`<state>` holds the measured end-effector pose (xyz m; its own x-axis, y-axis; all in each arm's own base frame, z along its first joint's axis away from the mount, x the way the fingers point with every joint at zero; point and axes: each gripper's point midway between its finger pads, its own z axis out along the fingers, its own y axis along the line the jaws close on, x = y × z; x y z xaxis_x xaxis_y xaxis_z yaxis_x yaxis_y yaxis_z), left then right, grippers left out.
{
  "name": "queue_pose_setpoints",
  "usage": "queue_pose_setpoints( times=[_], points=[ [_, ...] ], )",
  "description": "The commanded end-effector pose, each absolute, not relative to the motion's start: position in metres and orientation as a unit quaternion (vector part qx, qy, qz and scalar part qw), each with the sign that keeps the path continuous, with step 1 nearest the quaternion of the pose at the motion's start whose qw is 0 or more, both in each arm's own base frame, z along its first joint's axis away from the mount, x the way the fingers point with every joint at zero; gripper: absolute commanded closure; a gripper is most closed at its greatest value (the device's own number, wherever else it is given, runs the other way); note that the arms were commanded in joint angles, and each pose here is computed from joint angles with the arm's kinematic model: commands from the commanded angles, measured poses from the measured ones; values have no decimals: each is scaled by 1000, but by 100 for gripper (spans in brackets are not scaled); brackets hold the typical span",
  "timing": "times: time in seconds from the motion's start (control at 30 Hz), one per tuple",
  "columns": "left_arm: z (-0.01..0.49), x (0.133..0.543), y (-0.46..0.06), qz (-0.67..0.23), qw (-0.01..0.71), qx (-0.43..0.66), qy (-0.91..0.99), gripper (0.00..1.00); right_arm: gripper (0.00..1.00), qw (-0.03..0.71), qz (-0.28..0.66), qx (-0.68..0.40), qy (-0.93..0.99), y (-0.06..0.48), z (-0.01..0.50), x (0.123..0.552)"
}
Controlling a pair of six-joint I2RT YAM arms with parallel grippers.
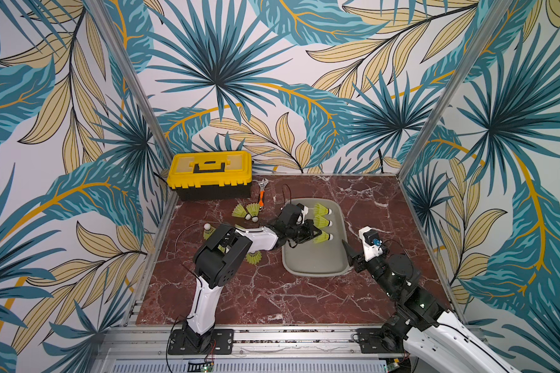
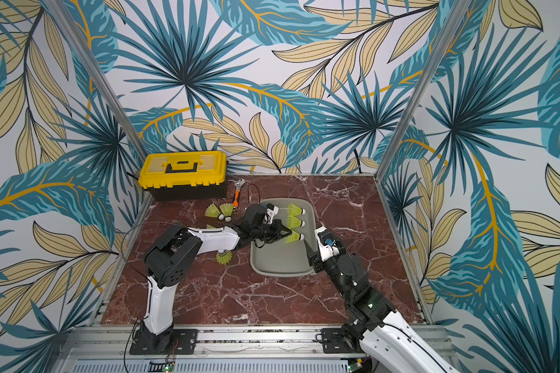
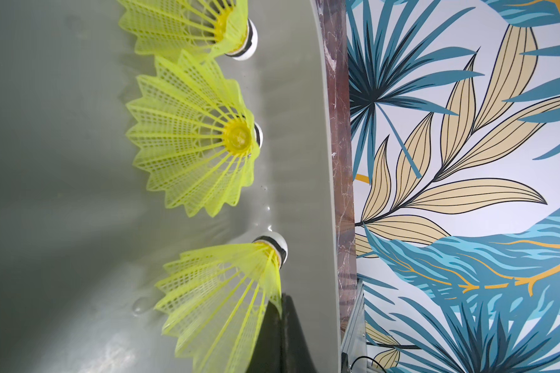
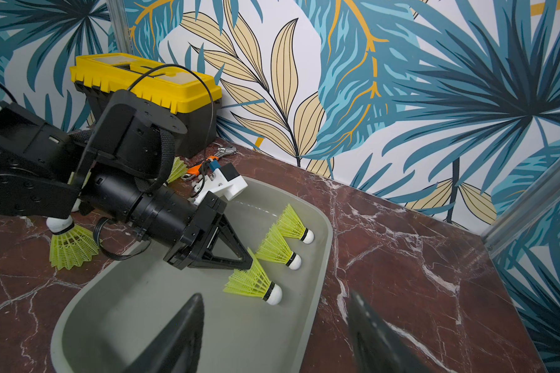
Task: Put the shuttlecocks into the storage box
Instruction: Place the shuttlecock in the storage box.
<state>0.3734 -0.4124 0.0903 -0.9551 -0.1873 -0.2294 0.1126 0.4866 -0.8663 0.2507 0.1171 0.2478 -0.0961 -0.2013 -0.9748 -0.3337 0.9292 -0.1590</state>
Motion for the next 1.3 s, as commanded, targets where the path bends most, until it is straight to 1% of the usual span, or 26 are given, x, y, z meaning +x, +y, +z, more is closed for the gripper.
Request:
queue_pose_setpoints(
  times=[0.0,0.63,1.27],
  points=[
    [103,383,-424,-519,164,-19,838,100,30,642,47,-173,745,114,239,250],
    [90,393,-424,-505,172,-38,845,100,30,641,41,-176,746,113,236,250],
    [82,396,-431,-508,160,-43,845,100,30,639,37,-177,748,112,234,250]
  ],
)
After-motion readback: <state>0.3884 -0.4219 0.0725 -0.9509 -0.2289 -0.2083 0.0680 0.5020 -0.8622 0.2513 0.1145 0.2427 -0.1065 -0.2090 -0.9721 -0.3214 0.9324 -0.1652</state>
